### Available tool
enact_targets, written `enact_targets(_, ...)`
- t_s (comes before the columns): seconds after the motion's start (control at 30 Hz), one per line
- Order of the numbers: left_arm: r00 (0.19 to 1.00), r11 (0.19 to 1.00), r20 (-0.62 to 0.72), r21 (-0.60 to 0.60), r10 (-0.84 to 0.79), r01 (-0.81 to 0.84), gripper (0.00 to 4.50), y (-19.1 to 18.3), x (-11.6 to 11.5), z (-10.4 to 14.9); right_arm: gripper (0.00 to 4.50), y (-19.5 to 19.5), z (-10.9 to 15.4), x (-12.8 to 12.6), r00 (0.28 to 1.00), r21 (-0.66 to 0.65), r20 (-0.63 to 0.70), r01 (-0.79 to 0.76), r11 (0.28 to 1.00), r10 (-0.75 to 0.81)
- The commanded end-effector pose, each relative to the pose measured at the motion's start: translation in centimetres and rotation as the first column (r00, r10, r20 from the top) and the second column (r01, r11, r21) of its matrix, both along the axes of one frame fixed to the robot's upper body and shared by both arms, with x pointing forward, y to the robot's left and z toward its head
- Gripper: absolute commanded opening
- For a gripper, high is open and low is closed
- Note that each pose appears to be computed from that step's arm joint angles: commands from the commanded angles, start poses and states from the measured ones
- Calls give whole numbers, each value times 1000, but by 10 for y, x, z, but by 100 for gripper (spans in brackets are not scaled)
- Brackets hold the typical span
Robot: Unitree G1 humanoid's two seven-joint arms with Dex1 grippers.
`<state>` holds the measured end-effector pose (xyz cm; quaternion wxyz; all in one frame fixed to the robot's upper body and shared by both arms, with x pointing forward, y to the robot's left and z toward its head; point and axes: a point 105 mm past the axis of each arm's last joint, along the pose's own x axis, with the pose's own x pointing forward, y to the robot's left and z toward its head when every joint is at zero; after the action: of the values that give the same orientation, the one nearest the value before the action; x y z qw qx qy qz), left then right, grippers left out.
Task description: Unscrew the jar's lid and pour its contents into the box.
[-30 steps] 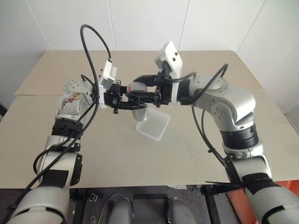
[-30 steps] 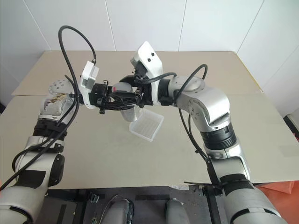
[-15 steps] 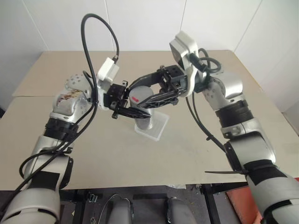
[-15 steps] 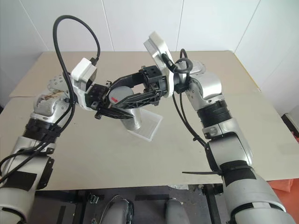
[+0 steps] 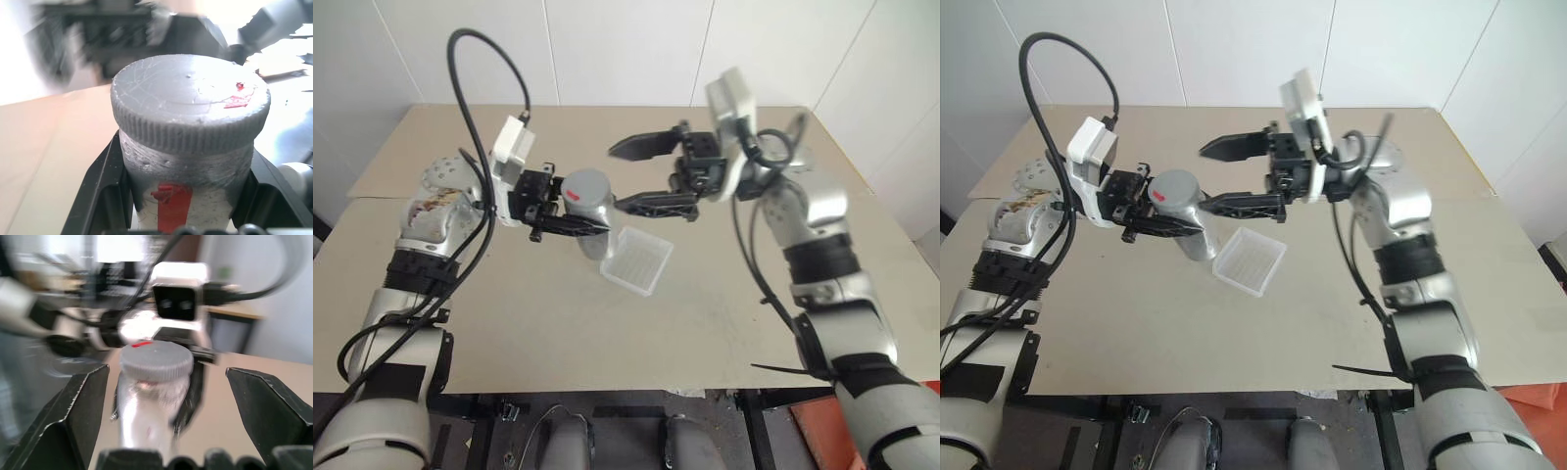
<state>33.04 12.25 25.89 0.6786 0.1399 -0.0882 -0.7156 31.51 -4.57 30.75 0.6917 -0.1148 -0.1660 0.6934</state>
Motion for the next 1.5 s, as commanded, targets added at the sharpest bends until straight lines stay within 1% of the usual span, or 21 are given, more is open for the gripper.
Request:
enact_targets(0.03, 996, 997, 37, -8, 78, -78, 206, 4, 9, 0, 445, 11, 6, -20, 992, -1, 44, 118, 993, -118)
enact_targets(0.13, 995, 994, 20, -34, 101, -101, 206, -1, 14, -2, 445, 29, -4, -12, 960, -21, 17, 280, 960, -280)
enact_targets(0.2, 995, 994, 15, -38, 101, -100, 206, -6, 16, -5, 445, 40, -6, -9, 943, -24, -8, 333, 943, -333)
enact_targets(0.33, 997, 996, 14, -39, 78, -77, 206, -12, 15, -5, 445, 56, -8, -2, 918, -30, -11, 396, 918, -397)
enact_targets(0.5, 998, 997, 22, -39, 62, -62, 206, -14, 13, -2, 445, 58, -8, 13, 890, -24, -57, 451, 892, -452)
enact_targets(0.57, 998, 998, 26, -28, 61, -61, 206, -12, 12, -3, 445, 51, -9, 17, 882, -24, -65, 465, 885, -466)
enact_targets(0.77, 997, 997, 19, -9, 76, -76, 206, 1, 9, -5, 445, 9, -19, 26, 848, -62, -64, 523, 850, -526)
enact_targets(1.03, 996, 996, 7, 19, 84, -84, 206, 13, 3, -7, 445, -35, -12, 27, 806, -52, -73, 585, 809, -587)
enact_targets(1.1, 996, 996, 7, 23, 85, -85, 206, 14, 3, -8, 445, -39, -10, 24, 808, -45, -74, 583, 811, -585)
enact_targets(1.17, 996, 995, 7, 21, 94, -94, 206, 13, 4, -7, 445, -37, -6, 16, 830, -33, -82, 551, 834, -551)
enact_targets(1.3, 995, 995, 8, 9, 96, -96, 206, 6, 9, -7, 445, -9, -3, -9, 907, -39, -71, 413, 910, -415)
enact_targets(1.37, 996, 996, 5, 2, 87, -87, 206, 2, 10, -6, 445, 7, -1, -20, 934, -36, -70, 350, 936, -352)
enact_targets(1.43, 997, 997, 6, 0, 80, -80, 206, -2, 11, -6, 445, 25, -1, -24, 945, -32, -71, 319, 947, -321)
enact_targets(1.5, 997, 997, 8, 0, 74, -74, 206, -4, 12, -6, 445, 35, -2, -22, 945, -36, -65, 320, 947, -321)
